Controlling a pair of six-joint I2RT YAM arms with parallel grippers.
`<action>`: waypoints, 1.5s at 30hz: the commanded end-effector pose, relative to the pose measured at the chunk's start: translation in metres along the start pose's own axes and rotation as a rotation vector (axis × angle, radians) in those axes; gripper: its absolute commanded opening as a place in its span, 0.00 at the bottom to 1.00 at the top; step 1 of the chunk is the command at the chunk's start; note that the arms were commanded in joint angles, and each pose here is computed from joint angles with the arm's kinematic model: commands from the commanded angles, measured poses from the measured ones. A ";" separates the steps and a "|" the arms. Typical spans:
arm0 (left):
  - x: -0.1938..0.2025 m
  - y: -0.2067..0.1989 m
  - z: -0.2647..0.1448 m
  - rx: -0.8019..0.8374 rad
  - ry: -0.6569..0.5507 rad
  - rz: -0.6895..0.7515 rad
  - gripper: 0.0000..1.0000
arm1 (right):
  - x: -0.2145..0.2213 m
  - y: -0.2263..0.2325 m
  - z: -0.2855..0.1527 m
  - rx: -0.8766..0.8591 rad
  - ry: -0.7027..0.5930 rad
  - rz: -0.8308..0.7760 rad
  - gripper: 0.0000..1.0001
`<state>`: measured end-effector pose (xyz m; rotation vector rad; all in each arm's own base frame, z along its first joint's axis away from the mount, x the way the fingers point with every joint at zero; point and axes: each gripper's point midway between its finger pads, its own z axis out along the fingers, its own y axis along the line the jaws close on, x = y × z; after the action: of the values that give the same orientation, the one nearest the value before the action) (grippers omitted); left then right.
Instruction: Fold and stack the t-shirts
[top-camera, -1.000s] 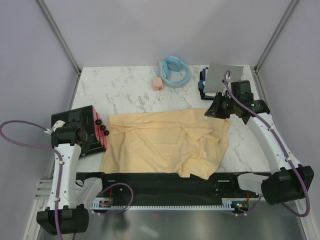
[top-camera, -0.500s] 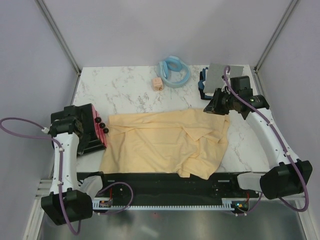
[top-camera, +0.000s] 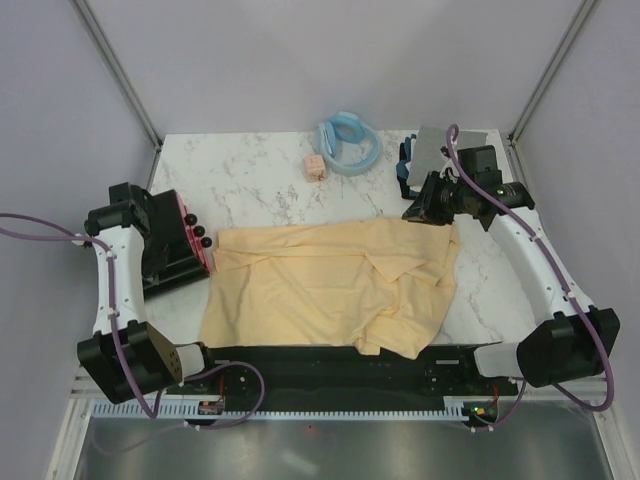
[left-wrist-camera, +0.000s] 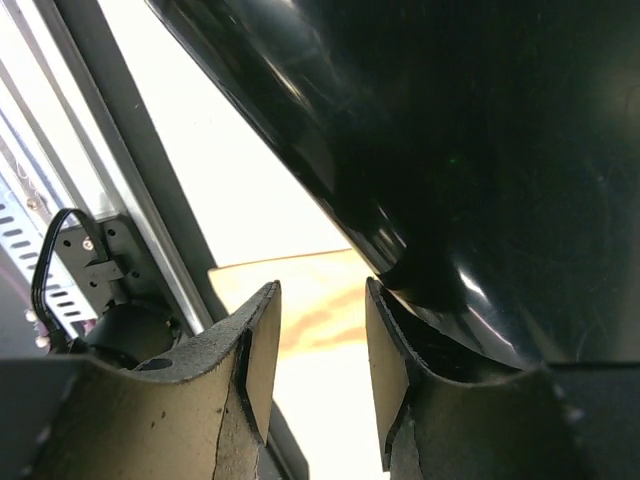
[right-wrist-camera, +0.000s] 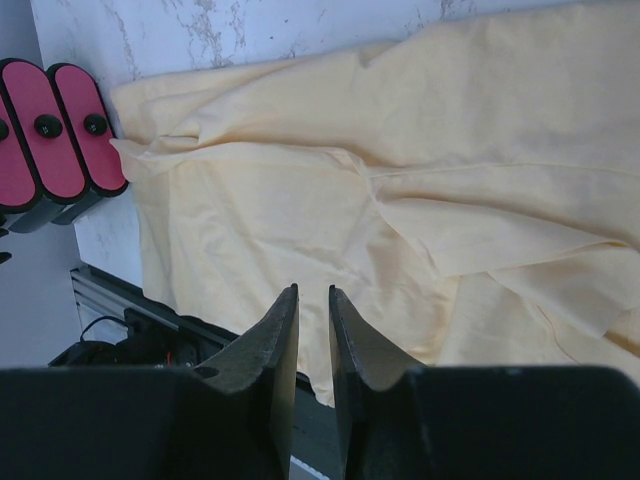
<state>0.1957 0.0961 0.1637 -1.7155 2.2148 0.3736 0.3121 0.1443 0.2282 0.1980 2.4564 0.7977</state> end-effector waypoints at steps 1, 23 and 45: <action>-0.033 -0.022 -0.004 0.069 -0.084 -0.041 0.47 | -0.011 0.012 -0.001 -0.033 -0.022 0.001 0.25; -0.059 -0.069 0.015 0.127 -0.052 0.277 0.43 | -0.003 0.002 0.005 -0.010 -0.005 0.007 0.25; 0.118 -0.149 -0.033 0.570 0.163 0.732 0.43 | 0.022 -0.059 0.064 0.191 0.155 -0.154 0.35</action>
<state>0.2850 -0.0467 0.1760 -0.6562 2.5738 -0.2063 0.3183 0.1437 0.1568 0.0704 2.6236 0.6468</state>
